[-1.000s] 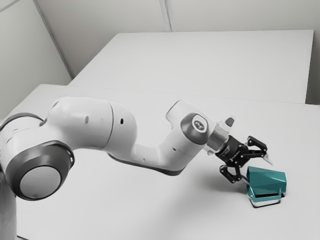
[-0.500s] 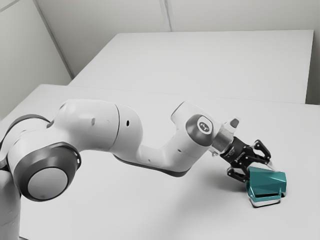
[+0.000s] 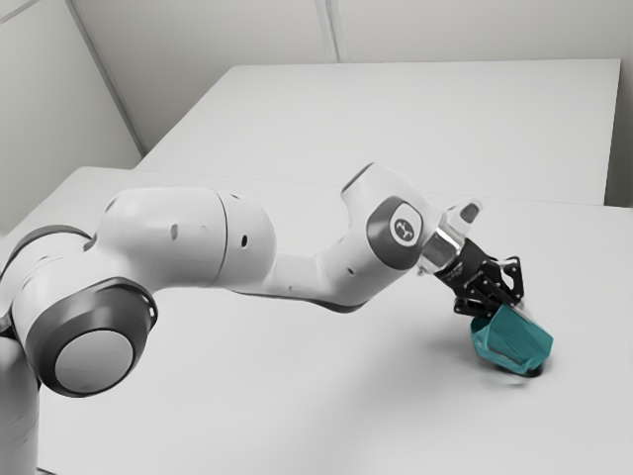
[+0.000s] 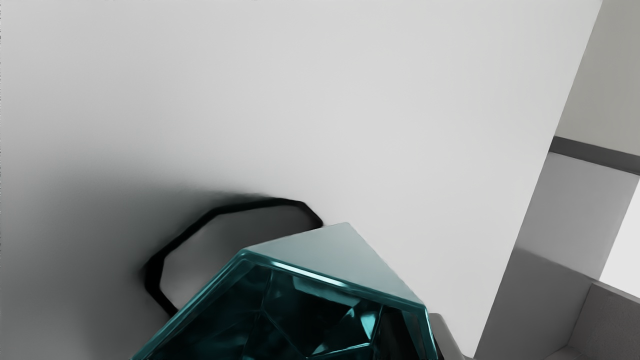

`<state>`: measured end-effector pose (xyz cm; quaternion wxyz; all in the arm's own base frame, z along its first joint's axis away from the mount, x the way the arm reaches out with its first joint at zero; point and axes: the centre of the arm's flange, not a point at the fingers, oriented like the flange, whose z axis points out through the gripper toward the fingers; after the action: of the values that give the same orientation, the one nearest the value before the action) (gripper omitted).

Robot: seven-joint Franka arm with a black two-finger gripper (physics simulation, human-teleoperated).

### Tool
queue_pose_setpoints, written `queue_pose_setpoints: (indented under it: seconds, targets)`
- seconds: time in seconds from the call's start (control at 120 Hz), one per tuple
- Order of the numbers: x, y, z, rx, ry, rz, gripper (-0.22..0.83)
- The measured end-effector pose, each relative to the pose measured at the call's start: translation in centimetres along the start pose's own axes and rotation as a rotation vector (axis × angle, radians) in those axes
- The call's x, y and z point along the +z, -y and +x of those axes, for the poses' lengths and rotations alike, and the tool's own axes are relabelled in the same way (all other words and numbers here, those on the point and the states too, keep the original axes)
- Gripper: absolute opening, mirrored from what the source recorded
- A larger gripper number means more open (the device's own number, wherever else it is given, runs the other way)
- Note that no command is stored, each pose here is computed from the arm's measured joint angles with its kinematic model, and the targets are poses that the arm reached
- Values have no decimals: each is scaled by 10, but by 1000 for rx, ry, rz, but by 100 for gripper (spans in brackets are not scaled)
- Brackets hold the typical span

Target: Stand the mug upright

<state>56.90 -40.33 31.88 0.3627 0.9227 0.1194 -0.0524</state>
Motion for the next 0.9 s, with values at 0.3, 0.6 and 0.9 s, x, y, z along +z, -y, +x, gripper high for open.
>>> queue_pose_setpoints:
  seconds: [0.3, 0.6, 0.9]
  targets:
    - [-51, -13, 0, 121, -78, 95, -16]
    - [-149, 14, 17, 323, -195, 463, -16]
    - [-226, 89, 3, 224, -173, 655, -16]
